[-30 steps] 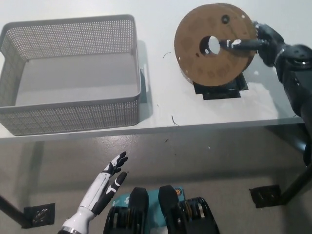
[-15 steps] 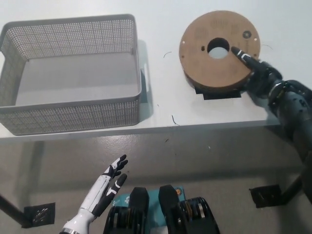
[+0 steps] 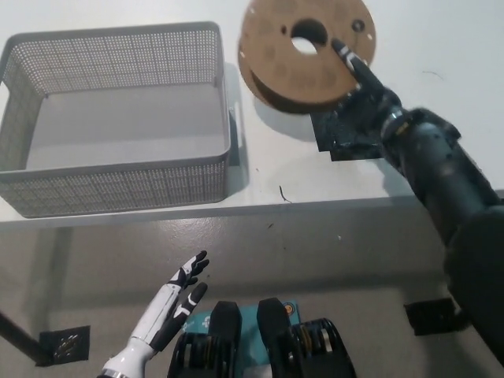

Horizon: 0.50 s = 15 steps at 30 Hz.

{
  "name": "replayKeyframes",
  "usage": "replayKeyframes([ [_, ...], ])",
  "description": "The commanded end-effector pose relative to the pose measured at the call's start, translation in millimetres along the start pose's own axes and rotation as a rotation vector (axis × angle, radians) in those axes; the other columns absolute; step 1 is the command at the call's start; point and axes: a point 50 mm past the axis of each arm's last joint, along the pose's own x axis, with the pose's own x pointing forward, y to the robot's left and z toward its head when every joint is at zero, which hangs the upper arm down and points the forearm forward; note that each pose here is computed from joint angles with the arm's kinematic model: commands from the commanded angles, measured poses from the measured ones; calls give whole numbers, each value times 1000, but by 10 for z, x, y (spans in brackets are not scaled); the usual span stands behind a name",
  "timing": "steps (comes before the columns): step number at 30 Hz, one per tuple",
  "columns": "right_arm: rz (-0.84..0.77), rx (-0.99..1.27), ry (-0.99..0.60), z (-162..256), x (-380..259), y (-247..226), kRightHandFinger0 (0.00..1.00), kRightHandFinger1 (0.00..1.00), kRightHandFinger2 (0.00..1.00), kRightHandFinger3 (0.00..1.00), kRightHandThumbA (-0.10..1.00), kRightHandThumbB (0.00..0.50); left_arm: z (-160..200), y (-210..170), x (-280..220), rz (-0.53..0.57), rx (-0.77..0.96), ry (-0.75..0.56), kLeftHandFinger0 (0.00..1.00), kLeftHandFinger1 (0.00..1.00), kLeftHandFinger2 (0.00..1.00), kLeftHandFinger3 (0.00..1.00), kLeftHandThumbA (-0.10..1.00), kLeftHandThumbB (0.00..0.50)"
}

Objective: Use the right hand to pick up a 3d printing filament and place it into a container on the left side

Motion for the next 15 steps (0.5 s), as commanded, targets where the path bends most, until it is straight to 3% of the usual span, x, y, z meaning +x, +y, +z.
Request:
replayKeyframes([
  [1, 217, -52, -124, 559, -19, 1028, 0, 46, 618, 1000, -100, 85, 101, 77, 41, -7, 15, -60, 1000, 1000, 1000, 1000, 1000, 159],
  [7, 285, -167, -130, 601, -54, 1541, 0, 93, 687, 1000, -100, 110, 108, 83, 57, -9, 19, -62, 1000, 1000, 1000, 1000, 1000, 166],
  [11, 298, -306, -143, 502, -61, 1819, 0, 138, 700, 1000, -100, 81, 103, 87, 55, -11, 23, -65, 1000, 1000, 1000, 1000, 1000, 149],
  [15, 243, -361, -124, 318, -38, 1953, 0, 180, 798, 1000, -100, 88, 102, 62, 59, -15, 23, -65, 1000, 1000, 1000, 1000, 1000, 165],
])
